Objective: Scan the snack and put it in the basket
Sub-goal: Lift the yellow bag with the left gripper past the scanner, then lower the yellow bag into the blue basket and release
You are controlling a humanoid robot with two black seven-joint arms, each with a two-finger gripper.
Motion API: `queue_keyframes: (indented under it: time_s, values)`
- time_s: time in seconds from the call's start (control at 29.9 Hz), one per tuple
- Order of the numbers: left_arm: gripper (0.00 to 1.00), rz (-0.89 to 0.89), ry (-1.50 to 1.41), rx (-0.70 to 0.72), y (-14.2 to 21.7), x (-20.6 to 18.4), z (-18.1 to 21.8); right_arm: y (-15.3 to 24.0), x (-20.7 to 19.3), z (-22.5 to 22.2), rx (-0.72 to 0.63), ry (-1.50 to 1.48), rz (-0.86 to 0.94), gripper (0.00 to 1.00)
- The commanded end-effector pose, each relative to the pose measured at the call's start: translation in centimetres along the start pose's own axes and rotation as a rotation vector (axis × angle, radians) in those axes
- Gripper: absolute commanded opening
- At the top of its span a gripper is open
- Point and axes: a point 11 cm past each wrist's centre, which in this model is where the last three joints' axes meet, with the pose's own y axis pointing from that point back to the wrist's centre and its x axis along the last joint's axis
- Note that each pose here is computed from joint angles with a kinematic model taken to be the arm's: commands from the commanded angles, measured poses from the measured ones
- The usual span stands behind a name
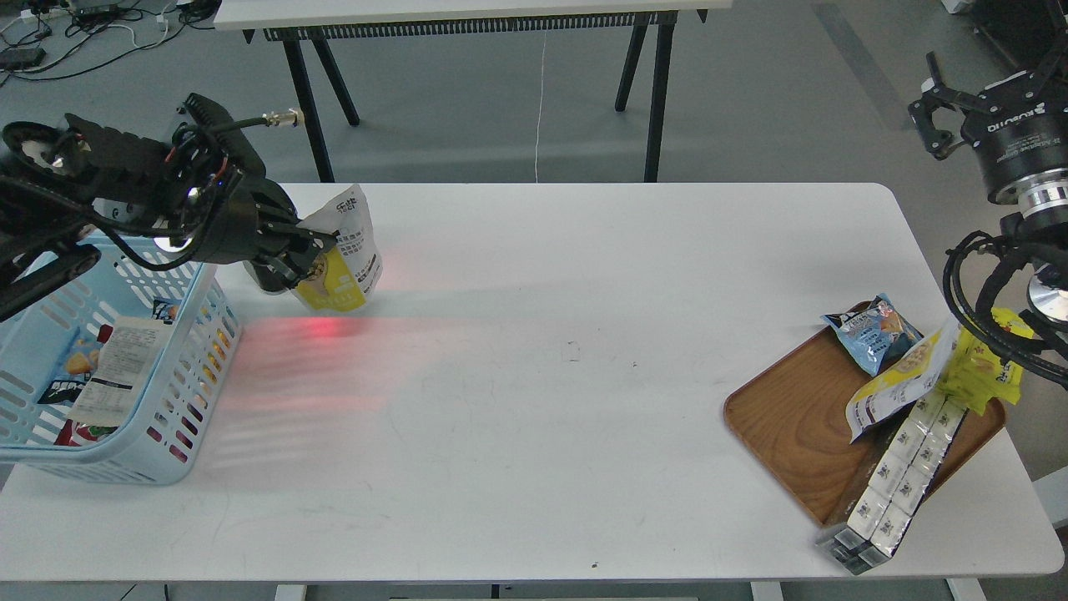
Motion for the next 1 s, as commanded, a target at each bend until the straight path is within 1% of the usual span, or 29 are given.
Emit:
queue_keyframes:
  time_s: [0.0,0.37,0.5,0.57,0.67,0.8,0.87,0.97]
  values:
    - [0.00,0.003,-0.007,-0.017,-0.5,0.2,0.6,0.0,0.0,0.0,-0.001,0.001,0.000,0.99]
    - [0.00,0.015,-0.023,-0.038,-0.7,0.9,1.4,0.0,0.0,0.0,0.000,0.000,-0.001,0.99]
    - [0.00,0.031,-0.032,-0.039,-0.2,1.3,1.5,0.0,0.1,-0.2,0.001,0.005,0.001,0.99]
    - [0.00,0.059,-0.033,-0.025,0.6,2.0,1.1,0.0,0.2,-0.5,0.005,0.009,0.002,0.99]
    - [0.00,0.093,-0.054,-0.001,3.0,2.5,0.8,0.1,0.2,-0.6,0.004,0.011,0.003,0.99]
    - [0.00,0.186,-0.042,0.045,7.7,3.8,-0.1,0.1,0.2,-0.6,0.006,0.011,0.003,0.99]
    - [0.00,0.220,0.021,0.070,10.0,3.5,-1.3,0.1,0.2,-0.6,0.005,0.012,0.004,0.99]
    - [0.00,0.234,0.104,0.122,13.2,2.0,-3.0,0.1,0.3,-0.5,0.005,0.012,0.005,0.99]
